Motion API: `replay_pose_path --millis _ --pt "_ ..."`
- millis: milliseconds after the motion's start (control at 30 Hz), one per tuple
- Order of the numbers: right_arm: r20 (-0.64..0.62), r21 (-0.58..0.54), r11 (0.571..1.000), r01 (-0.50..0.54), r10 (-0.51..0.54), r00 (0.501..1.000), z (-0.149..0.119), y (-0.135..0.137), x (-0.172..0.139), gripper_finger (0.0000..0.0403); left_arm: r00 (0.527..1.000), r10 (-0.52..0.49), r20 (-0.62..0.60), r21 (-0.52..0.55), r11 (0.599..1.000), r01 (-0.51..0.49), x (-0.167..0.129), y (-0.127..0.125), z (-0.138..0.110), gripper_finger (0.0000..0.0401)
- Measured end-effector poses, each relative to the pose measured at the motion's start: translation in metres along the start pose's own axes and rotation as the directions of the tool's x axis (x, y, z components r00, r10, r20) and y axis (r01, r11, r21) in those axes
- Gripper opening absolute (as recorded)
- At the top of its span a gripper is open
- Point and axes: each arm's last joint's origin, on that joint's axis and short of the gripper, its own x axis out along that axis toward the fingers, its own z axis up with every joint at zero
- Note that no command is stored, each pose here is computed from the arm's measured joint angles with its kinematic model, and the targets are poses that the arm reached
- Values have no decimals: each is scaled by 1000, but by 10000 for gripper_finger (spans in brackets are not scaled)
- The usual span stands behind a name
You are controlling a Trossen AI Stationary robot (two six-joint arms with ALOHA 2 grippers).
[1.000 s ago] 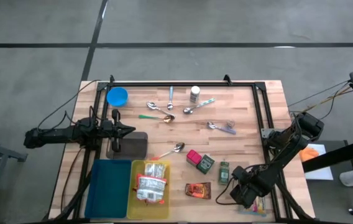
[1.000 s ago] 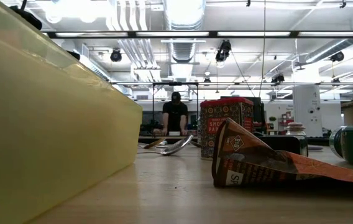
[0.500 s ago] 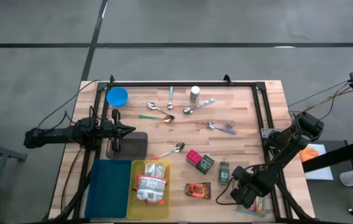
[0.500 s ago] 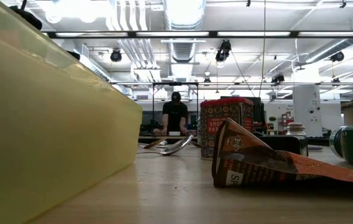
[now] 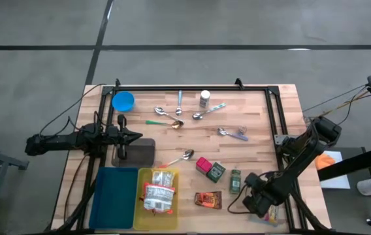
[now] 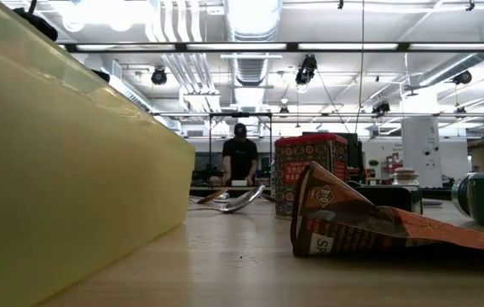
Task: Pick & Place Food Item
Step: Put the blue noodle pack into the yellow bin
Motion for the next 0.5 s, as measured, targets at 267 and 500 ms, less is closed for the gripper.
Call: replay_pose_path --millis 267,500 --pt "136 -47 996 -76 81 987 5 -2 -30 13 1000 0 0 0 1000 0 0 0 0 10" --pt "284 -134 970 -200 231 930 8 -4 -62 13 1000 0 0 0 1000 0 0 0 0 10"
